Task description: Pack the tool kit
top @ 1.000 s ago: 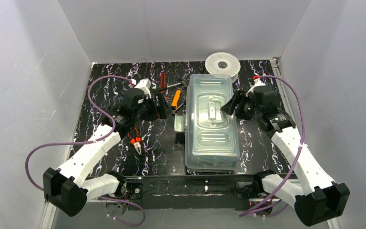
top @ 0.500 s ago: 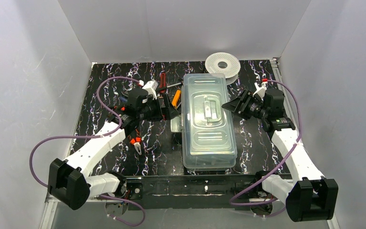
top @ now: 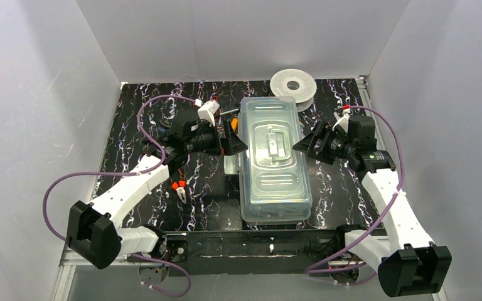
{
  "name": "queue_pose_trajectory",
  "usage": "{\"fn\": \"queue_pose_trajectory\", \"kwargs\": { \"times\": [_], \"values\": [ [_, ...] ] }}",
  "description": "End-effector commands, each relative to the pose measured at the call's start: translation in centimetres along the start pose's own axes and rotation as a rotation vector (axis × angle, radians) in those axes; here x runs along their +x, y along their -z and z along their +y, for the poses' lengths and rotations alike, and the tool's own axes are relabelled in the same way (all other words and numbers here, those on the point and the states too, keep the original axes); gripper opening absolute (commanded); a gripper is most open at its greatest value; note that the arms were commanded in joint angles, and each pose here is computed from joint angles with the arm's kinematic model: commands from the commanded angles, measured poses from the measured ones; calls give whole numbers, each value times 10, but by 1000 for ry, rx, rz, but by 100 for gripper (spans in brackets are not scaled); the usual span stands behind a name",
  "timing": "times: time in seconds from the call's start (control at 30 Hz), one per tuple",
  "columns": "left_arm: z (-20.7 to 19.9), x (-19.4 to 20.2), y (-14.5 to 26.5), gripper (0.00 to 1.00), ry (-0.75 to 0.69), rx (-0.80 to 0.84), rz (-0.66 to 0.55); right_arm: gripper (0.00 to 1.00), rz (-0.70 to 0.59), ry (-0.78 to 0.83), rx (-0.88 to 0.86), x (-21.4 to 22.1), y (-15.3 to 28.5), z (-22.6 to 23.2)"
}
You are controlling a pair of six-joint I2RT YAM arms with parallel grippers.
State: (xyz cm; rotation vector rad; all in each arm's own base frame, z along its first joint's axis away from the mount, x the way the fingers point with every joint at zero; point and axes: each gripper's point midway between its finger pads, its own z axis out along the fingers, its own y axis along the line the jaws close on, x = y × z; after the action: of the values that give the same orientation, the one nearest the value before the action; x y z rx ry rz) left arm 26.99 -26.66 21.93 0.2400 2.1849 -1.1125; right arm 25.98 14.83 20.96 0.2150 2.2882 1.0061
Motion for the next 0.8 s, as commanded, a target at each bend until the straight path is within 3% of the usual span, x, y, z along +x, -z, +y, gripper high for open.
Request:
{"fn": "queue_pose_trajectory", "kwargs": {
  "times": [0.0,0.23,0.43,0.77],
  "values": [
    [-31,-26,13,98,-106,43,-25,84,-43,67,39,-11,20,9],
    [-56,-58,16,97,-46,-59,63,83,-130,94,115,-29,34,8],
    [-103,-44,-26,95,-48,-2,135,83,-230,35,262,-40,51,-11],
    [-127,-18,-82,92,121,-69,194,83,-367,44,325,-47,79,-16]
  ]
}}
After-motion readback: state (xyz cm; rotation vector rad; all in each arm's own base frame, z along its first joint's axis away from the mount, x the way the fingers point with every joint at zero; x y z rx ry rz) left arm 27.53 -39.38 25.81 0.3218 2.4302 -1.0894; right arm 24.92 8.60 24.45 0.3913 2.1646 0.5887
